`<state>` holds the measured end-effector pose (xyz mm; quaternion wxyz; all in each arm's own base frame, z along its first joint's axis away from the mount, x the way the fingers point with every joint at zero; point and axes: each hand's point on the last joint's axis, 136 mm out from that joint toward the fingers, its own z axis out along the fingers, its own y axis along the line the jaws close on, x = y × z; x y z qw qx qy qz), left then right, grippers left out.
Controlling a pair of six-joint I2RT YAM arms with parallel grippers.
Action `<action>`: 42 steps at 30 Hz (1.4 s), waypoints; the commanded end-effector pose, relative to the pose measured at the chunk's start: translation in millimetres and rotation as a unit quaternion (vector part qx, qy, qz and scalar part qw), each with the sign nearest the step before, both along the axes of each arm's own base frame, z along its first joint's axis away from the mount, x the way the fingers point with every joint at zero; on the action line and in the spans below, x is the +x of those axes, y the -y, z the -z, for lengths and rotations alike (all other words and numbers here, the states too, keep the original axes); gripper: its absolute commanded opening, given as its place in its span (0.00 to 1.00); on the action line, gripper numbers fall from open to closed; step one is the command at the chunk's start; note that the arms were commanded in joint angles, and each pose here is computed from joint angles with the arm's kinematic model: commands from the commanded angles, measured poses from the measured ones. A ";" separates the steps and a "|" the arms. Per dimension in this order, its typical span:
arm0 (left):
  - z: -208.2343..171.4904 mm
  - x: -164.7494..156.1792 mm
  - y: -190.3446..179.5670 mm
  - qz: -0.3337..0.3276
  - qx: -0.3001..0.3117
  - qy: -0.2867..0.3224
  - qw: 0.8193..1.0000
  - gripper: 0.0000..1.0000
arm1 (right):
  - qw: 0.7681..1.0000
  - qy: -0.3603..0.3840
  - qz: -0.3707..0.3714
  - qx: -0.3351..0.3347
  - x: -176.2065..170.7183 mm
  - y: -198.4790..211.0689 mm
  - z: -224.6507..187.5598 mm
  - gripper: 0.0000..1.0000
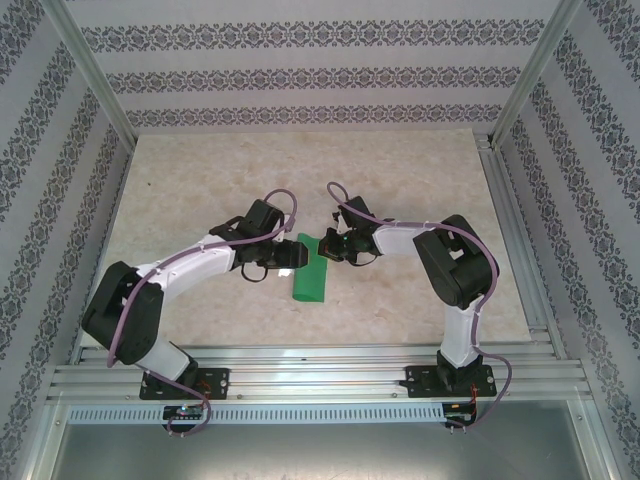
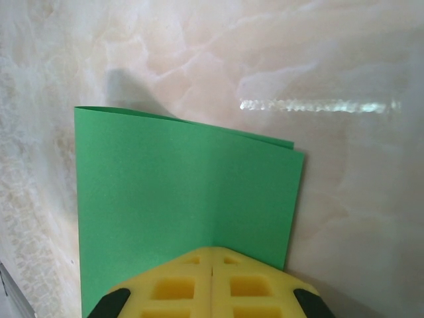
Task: Fold a paper plane with a square sheet of paper (fold left side to right side)
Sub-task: Hold the square sheet of paper at the center of the table.
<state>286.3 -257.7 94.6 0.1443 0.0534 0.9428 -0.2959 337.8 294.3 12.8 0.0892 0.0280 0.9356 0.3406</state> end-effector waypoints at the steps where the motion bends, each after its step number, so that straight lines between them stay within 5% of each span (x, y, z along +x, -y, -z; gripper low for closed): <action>1: -7.5 10.6 24.2 0.012 -0.063 0.000 0.998 0.46 | 0.997 -0.046 -0.004 -0.069 -23.1 17.6 38.8 0.01; 19: 27.1 24.9 35.2 0.004 -0.065 -0.024 0.998 0.32 | 0.996 -0.047 -0.011 -0.079 -24.0 18.9 39.4 0.01; 42: 79.4 6.6 2.1 -0.005 0.034 -0.059 0.998 0.28 | 0.994 -0.046 -0.016 -0.097 -24.2 23.0 41.5 0.01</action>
